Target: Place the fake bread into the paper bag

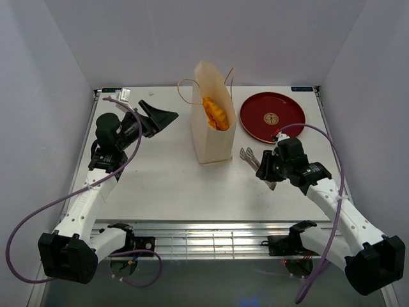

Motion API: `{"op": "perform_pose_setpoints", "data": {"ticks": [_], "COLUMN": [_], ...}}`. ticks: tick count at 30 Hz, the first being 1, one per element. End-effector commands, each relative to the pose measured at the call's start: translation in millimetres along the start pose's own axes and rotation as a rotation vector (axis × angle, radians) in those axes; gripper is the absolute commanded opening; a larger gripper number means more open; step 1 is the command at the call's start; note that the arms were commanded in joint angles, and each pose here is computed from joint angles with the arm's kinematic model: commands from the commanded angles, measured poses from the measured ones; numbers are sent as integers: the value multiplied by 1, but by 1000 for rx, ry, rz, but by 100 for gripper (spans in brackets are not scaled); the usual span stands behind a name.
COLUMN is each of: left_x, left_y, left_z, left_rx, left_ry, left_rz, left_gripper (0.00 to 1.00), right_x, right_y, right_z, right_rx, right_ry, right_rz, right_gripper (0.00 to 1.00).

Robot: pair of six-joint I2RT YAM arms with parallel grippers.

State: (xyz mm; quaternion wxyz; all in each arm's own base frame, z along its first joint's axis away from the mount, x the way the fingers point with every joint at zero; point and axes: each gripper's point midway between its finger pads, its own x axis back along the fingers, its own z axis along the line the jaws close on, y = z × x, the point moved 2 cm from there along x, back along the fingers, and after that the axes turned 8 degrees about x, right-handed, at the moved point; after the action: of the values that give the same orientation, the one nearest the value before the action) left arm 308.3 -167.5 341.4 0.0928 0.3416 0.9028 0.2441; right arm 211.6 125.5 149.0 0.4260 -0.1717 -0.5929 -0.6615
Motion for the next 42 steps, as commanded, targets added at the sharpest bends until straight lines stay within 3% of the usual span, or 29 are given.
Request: {"op": "perform_pose_setpoints", "data": {"ticks": [1, 15, 19, 29, 42], "left_x": [6, 8, 5, 5, 3], "left_y": [2, 1, -1, -4, -6], "left_z": [-13, -13, -11, -8, -5], "left_rx": [-24, -27, -14, -6, -1], "left_ry": [-40, -35, -45, -43, -41], "left_rz": [-21, -15, -5, 11, 17], "left_gripper": [96, 96, 96, 96, 97], "right_x": [-11, -43, -58, -80, -91], "right_y": [11, -12, -29, -54, -59], "right_z": [6, -20, -16, -20, -19], "right_rx": [-6, -1, 13, 27, 57], "right_ry": [37, -91, -47, -46, -59], "right_rz": [-44, 62, 169, 261, 289], "right_gripper": [42, 44, 45, 49, 67]}}
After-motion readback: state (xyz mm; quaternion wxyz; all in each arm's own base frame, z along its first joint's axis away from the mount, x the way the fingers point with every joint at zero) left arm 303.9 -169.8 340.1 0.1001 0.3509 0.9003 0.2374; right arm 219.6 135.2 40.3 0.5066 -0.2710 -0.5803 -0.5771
